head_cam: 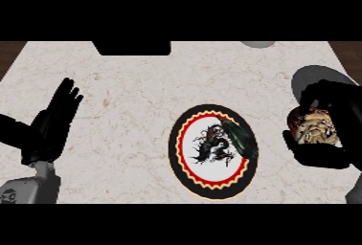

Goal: Pick the cupcake from the plate and place it in the pan

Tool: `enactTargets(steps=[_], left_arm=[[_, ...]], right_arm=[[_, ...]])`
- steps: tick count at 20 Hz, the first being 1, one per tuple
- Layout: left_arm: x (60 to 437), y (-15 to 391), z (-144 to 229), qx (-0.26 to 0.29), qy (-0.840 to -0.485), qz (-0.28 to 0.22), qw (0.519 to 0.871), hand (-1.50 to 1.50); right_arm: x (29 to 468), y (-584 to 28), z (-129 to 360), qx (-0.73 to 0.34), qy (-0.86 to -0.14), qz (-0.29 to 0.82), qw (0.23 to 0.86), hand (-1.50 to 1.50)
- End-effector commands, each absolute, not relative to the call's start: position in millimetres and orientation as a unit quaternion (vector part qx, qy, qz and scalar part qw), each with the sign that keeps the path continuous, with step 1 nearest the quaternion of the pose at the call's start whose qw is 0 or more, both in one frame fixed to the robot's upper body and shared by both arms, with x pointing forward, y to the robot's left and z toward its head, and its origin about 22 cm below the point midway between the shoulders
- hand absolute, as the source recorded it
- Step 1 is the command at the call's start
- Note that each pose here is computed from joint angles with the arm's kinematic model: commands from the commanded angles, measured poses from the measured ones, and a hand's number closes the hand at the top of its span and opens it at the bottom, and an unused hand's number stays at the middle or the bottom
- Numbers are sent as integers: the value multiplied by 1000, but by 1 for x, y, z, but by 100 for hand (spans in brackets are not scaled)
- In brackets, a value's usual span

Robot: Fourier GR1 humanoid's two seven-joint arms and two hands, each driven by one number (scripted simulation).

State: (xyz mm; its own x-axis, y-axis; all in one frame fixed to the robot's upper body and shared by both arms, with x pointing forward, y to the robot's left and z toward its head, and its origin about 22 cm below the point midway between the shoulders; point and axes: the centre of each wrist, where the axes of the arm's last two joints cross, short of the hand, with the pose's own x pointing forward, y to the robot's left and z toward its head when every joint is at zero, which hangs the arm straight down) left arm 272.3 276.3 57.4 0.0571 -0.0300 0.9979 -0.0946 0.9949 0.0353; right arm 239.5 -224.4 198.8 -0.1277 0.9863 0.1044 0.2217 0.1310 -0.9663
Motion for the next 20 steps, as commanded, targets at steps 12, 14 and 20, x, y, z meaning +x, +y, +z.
enactTargets(steps=[12,14,20], left_arm=[[267,284,65,43,-689,14,723,0],[281,255,70,35,-695,16,718,0],[283,256,49,34,-691,13,722,0]], right_arm=[[316,-358,194,-526,-622,314,488,150],[315,-401,192,-533,-622,298,490,150],[342,-436,148,-523,-618,313,497,150]])
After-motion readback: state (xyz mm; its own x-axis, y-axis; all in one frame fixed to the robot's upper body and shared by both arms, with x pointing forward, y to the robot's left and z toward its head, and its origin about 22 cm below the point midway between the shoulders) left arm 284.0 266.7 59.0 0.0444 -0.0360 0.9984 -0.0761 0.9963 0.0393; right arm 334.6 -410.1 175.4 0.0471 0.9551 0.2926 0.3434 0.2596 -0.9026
